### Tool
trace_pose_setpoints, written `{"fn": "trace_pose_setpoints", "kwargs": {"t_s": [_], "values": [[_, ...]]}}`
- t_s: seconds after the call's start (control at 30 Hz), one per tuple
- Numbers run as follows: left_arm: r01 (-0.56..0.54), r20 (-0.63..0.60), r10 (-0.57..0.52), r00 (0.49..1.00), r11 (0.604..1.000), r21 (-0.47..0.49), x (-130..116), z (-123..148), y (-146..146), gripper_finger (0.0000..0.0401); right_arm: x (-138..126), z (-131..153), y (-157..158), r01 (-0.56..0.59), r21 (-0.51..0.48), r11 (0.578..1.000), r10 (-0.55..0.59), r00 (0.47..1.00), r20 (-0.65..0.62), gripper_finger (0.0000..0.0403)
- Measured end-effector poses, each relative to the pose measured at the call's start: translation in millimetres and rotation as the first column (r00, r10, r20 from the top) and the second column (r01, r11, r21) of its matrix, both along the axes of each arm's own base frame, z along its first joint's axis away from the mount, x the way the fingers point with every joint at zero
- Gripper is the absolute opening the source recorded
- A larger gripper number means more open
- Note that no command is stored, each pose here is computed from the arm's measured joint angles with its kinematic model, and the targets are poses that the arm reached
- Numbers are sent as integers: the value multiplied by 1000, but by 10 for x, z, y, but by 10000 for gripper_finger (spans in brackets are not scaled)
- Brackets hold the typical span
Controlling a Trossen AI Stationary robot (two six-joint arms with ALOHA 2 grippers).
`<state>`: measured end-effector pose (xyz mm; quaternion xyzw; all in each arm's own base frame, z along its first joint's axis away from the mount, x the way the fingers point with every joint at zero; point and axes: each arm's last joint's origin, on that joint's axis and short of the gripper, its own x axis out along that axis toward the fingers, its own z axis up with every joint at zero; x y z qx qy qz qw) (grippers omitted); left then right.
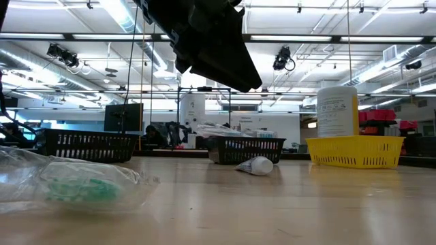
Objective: Pick & Place Travel size toiletries
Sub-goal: Put the white toothpaste into the left black basket
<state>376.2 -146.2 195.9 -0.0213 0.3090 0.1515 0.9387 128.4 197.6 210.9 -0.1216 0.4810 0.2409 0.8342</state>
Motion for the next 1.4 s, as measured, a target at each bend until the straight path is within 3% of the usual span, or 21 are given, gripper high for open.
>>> {"fn": "trace_pose_setpoints", "kwargs": {"t_s": [0.17, 0.27, 0.43, 0.73, 0.87, 1.07, 1.2, 1.4], "values": [[67, -40, -67, 997, 998, -23, -30, 16, -14, 144, 256, 161, 46, 145, 96, 985, -168, 934, 314, 154], [123, -66, -127, 990, 991, -61, -131, 157, -36, 144, 409, 201, -1, 219, 182, 959, -275, 877, 394, 157], [165, -100, -172, 980, 983, -74, -323, 357, -85, 144, 599, 51, -148, 247, 264, 932, -350, 799, 489, 176], [308, -134, -335, 933, 932, -189, -574, 451, -387, 144, 847, -359, -377, 339, 331, 881, -469, 716, 516, 244], [260, -174, -304, 937, 936, -235, -690, 418, -493, 144, 998, -525, -405, 385, 302, 872, -489, 710, 507, 251], [181, -125, -197, 972, 975, -127, -739, 430, -546, 144, 1180, -703, -434, 440, 276, 855, -519, 704, 485, 235], [151, -118, -161, 980, 985, -84, -730, 430, -513, 144, 1309, -806, -474, 522, 332, 786, -619, 665, 418, 233], [135, -113, -142, 983, 988, -70, -724, 432, -495, 144, 1598, -903, -493, 605, 321, 729, -682, 606, 408, 256]]}}
